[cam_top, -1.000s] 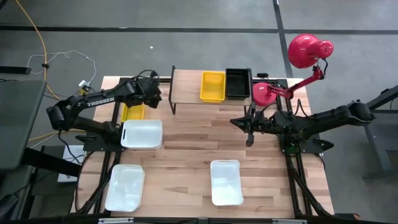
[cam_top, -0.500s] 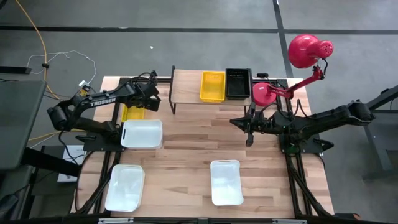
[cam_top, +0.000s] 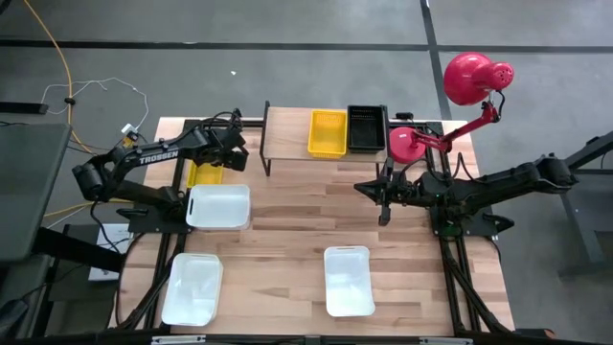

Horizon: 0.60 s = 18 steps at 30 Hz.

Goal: Stack baskets on shelf by color
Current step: Stack the yellow bin on the other yellow bin on the shelf

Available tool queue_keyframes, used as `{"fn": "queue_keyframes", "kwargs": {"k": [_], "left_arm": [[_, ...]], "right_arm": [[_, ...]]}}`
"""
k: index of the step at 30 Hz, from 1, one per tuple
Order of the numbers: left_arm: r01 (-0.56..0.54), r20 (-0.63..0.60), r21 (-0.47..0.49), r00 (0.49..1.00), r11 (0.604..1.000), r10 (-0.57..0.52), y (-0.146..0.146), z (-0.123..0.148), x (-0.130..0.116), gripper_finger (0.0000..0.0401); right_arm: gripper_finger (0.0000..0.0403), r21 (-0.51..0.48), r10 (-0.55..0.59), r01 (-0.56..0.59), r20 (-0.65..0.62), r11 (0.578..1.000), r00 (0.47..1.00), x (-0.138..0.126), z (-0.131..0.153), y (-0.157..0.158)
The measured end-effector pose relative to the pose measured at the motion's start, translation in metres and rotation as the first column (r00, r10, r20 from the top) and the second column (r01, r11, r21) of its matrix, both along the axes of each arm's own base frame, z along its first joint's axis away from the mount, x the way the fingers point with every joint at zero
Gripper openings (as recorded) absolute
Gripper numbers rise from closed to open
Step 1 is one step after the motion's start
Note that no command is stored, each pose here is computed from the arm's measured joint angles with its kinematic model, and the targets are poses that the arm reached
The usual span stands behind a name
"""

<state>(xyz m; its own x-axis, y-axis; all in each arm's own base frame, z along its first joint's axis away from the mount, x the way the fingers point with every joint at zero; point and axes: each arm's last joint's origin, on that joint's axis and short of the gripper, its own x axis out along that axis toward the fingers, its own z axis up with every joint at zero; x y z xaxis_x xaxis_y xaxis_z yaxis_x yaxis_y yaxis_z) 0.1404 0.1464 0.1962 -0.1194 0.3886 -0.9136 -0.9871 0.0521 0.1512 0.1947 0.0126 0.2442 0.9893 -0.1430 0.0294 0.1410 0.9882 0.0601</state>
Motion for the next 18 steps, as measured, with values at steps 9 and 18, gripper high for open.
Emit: {"fn": "queue_keyframes", "kwargs": {"k": [9, 18], "left_arm": [[-0.02, -0.037, 0.004, 0.999, 1.0, 0.021, 0.005, -0.008, 0.004, 0.0148], [-0.021, -0.108, 0.008, 0.994, 1.0, 0.022, 0.013, -0.025, 0.011, 0.0148]], "right_arm": [[0.0, 0.018, 0.001, -0.001, 0.003, 1.0, 1.0, 0.0, 0.0, 0.0], [0.0, 0.018, 0.001, -0.001, 0.003, 1.0, 1.0, 0.0, 0.0, 0.0]]}}
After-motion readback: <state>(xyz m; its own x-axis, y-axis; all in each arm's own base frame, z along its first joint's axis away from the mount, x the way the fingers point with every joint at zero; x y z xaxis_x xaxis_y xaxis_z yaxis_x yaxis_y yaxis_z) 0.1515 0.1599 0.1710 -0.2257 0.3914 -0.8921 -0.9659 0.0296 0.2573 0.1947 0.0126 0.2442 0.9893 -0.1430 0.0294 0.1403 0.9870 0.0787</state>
